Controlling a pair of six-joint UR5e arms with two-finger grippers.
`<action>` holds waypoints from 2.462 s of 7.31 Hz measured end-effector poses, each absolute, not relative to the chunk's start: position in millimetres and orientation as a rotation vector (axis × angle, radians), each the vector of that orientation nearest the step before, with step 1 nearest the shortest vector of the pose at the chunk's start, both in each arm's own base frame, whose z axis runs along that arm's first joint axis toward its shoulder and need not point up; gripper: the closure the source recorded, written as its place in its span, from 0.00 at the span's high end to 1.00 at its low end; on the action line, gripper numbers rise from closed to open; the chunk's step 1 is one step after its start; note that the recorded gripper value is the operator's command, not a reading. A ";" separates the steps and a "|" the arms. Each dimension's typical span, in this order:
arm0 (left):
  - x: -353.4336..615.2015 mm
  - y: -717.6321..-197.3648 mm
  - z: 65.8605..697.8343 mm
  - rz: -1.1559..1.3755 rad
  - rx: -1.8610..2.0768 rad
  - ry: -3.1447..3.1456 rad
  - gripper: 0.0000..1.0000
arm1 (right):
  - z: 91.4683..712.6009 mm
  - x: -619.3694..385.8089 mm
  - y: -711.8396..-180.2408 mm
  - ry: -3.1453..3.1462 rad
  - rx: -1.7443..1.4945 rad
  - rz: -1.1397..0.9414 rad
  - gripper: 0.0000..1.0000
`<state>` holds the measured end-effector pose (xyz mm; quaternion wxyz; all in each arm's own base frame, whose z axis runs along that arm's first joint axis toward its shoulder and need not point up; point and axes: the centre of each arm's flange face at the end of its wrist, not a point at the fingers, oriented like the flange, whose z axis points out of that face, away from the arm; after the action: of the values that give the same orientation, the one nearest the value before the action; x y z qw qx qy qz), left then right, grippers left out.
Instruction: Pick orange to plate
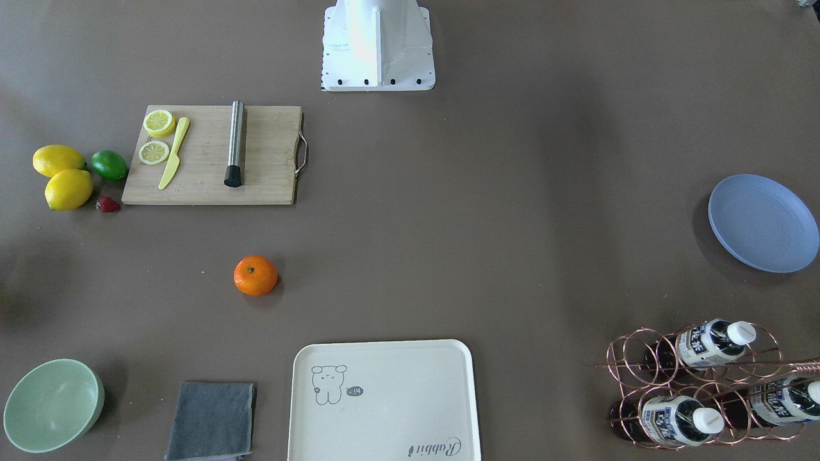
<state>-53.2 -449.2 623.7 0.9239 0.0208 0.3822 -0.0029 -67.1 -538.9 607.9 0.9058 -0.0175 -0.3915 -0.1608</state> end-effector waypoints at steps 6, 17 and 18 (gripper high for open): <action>-50.2 -449.5 622.7 0.008 0.060 0.786 0.98 | 609.4 -67.2 -538.2 -0.808 -0.040 -0.331 1.00; -50.1 -447.1 623.7 0.006 0.059 0.787 0.98 | 610.7 -67.3 -537.6 -0.812 -0.043 -0.329 1.00; -50.1 -447.2 622.8 0.007 0.060 0.788 0.98 | 610.9 -67.2 -537.5 -0.811 -0.043 -0.329 1.00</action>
<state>-50.1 -447.2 622.8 0.9230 0.0294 0.3837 0.0034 -67.2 -537.5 610.9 0.9056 -0.0209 -0.3924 -0.1593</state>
